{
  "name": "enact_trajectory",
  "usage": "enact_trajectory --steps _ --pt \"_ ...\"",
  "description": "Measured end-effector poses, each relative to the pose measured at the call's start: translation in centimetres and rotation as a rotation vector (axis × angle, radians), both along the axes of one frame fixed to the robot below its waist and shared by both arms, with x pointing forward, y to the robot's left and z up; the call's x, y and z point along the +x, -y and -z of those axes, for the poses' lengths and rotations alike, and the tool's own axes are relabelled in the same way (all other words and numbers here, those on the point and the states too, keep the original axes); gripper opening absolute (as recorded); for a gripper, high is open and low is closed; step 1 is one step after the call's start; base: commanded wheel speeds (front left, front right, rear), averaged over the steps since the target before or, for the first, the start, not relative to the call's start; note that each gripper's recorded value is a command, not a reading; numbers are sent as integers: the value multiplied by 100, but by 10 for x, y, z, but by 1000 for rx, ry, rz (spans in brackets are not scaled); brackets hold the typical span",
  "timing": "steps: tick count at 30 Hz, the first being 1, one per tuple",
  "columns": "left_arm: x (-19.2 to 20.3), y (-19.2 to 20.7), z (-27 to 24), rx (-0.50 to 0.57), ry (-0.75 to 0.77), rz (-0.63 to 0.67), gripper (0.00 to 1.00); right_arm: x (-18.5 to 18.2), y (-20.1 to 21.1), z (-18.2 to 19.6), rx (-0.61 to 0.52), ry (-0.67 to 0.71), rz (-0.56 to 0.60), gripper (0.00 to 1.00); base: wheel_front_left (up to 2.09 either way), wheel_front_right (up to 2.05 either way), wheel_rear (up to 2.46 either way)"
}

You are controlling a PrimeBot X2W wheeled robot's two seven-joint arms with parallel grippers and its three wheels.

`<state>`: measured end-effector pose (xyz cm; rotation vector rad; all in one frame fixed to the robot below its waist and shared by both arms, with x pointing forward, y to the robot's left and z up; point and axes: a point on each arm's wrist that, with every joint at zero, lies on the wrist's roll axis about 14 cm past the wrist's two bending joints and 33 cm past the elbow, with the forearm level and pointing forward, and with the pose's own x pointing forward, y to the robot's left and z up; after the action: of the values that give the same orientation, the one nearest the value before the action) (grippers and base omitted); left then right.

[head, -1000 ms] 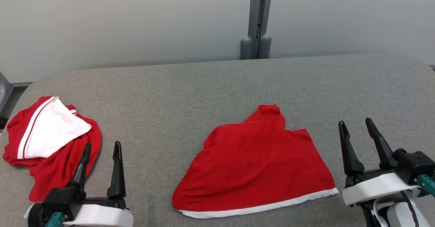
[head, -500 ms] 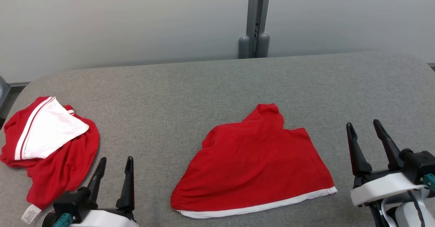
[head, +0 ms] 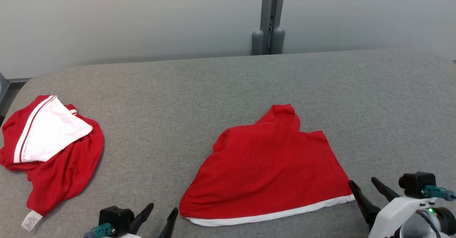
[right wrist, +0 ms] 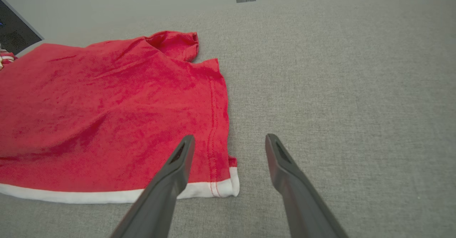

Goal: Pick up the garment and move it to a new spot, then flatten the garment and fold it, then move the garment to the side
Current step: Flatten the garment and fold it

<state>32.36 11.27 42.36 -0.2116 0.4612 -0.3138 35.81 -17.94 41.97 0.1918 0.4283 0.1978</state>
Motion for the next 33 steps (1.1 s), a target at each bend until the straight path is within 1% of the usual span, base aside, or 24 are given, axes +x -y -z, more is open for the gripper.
enact_trajectory --steps 4,9,23,33 --pt "-9 7 10 7 -71 48 100 -8 -7 18 34 -85 -15 100 0 0 0" --pt "-19 14 22 10 -149 93 100 -18 -13 39 49 -188 -36 100 0 0 0" --pt "-12 29 41 28 -198 170 100 -9 -19 44 39 -197 -72 100 0 0 0" --pt "-3 43 55 7 -222 204 100 -4 -22 48 37 -200 -83 100 0 0 0"
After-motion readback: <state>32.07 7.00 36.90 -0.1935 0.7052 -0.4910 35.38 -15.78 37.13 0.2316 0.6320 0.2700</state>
